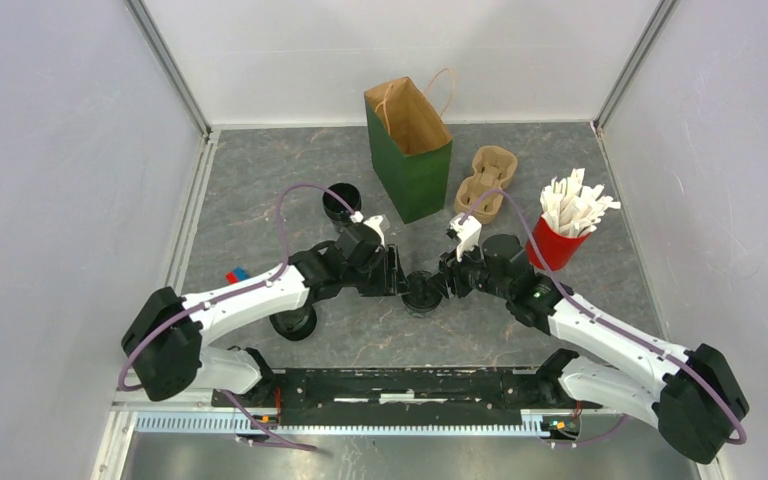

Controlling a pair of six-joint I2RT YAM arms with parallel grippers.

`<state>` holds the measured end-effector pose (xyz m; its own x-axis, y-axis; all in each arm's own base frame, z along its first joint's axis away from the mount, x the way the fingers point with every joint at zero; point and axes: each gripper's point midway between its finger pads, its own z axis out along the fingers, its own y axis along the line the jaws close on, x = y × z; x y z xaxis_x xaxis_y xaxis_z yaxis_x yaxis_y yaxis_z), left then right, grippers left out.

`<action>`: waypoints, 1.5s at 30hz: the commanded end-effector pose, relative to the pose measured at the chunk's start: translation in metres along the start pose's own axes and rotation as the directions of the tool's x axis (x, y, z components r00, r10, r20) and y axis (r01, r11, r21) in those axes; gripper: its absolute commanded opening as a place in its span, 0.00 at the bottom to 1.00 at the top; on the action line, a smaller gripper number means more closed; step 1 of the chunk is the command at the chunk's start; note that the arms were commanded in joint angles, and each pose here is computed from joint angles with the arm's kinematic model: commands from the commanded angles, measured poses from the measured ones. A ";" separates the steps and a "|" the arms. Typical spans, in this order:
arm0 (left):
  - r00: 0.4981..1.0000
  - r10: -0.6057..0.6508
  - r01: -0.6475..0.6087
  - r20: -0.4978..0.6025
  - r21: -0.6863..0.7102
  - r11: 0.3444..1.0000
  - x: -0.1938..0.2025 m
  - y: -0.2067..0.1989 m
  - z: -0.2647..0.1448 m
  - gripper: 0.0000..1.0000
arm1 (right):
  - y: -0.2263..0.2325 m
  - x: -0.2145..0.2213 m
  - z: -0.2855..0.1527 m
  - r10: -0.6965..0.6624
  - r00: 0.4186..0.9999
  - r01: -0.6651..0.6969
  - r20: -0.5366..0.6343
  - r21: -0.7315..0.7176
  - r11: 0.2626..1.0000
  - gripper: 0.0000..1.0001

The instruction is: Pack the takeout coffee

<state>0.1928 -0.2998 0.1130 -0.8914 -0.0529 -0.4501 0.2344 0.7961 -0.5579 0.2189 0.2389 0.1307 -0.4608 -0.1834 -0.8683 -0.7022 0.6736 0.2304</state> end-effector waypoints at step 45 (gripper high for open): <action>0.962 0.264 -0.262 -0.072 0.034 0.965 0.005 0.009 0.033 0.46 | -0.009 -0.023 -0.004 -0.020 0.999 0.020 0.034 -0.004 1.000 0.40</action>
<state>0.2088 -0.3258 0.1057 -0.8315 0.1150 -0.5435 0.4357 0.7420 -0.5096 0.2323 0.2283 0.1450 -0.4419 -0.1586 -0.8829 -0.6848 0.6954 0.2179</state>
